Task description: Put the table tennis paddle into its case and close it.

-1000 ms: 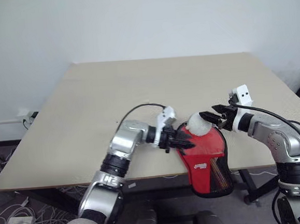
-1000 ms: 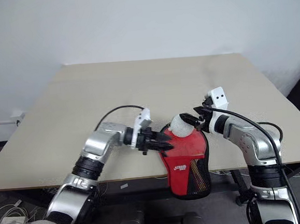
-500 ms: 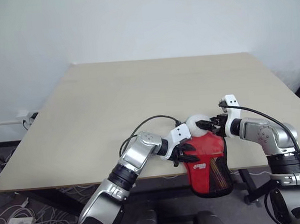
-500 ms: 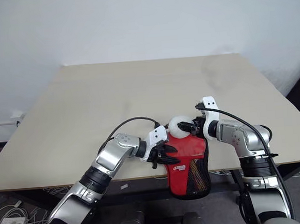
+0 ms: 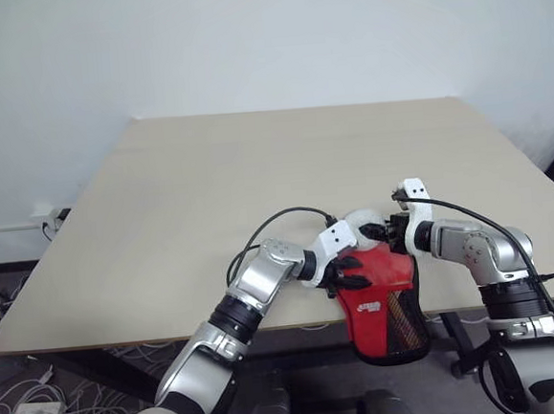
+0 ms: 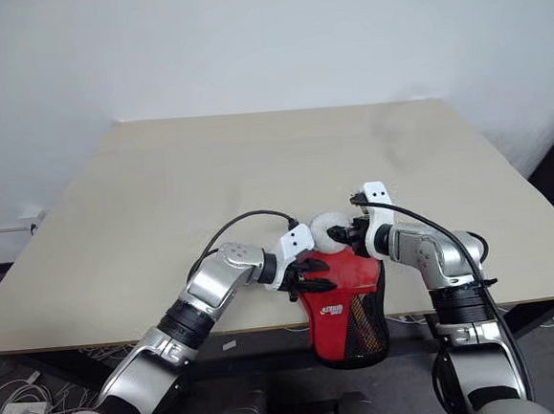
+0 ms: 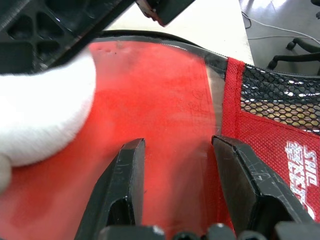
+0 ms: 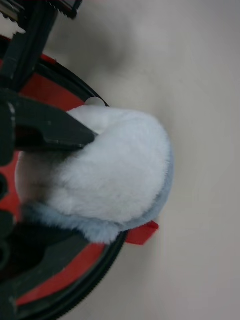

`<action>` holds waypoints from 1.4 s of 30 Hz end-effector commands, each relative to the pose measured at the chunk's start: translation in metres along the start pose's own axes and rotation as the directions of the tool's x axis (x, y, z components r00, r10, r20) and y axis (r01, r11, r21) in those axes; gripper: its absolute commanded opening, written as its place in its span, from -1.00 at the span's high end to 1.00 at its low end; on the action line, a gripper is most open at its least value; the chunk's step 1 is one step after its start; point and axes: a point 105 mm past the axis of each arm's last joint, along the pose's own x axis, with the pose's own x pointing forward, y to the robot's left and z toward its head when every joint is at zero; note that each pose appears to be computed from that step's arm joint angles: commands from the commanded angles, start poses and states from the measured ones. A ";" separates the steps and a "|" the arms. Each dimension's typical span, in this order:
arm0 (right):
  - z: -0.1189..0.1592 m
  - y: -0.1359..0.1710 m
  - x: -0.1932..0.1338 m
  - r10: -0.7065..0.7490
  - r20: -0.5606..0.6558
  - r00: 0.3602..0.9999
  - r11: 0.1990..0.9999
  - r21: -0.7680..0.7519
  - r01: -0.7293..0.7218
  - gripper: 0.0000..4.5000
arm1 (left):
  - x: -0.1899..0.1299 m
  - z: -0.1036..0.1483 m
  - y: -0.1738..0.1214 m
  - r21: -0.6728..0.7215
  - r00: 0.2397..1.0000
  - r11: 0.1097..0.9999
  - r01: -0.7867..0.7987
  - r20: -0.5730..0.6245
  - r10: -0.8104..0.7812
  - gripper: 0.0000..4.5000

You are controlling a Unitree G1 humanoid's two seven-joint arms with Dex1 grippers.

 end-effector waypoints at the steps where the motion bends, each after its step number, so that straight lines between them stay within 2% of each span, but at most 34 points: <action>1: 0.030 -0.014 -0.007 -0.078 0.125 0.989 0.995 -0.044 0.084 0.63 | -0.003 -0.014 0.007 -0.023 0.997 0.999 -0.036 -0.064 0.035 0.02; 5: 0.038 -0.017 -0.011 -0.078 0.141 0.987 0.995 -0.056 0.087 0.78 | -0.004 -0.015 0.009 -0.053 0.997 0.998 -0.043 -0.063 0.039 0.02; 9: 0.038 -0.020 -0.021 -0.053 0.095 0.994 0.995 -0.083 0.061 0.87 | -0.002 -0.020 0.009 -0.065 0.996 0.997 -0.051 -0.083 0.045 0.02; 14: 0.050 -0.045 -0.047 -0.150 0.084 0.985 0.931 -0.325 0.169 0.87 | 0.003 -0.022 0.008 -0.078 0.994 0.996 -0.050 -0.096 0.042 0.02; 22: 0.075 -0.061 -0.069 -0.191 0.086 0.978 0.844 -0.495 0.208 0.87 | 0.007 -0.027 0.003 -0.096 0.994 0.995 -0.037 -0.105 0.027 0.02; 27: 0.053 -0.065 -0.077 -0.182 -0.068 0.981 0.787 -0.608 0.104 0.87 | 0.008 -0.023 0.006 -0.113 0.996 0.993 -0.042 -0.089 0.032 0.02; 33: 0.030 -0.070 -0.095 -0.180 -0.192 0.965 0.657 -0.753 -0.028 0.87 | 0.011 -0.022 0.004 -0.119 0.996 0.992 -0.038 -0.084 0.028 0.02; 37: 0.022 -0.071 -0.110 -0.174 -0.279 0.944 0.592 -0.796 -0.126 0.87 | 0.016 -0.020 0.001 -0.118 0.997 0.993 -0.022 -0.077 0.013 0.02; 42: 0.014 -0.077 -0.127 -0.185 -0.351 0.918 0.560 -0.805 -0.195 0.87 | 0.019 -0.017 0.002 -0.115 0.997 0.993 -0.020 -0.072 0.012 0.02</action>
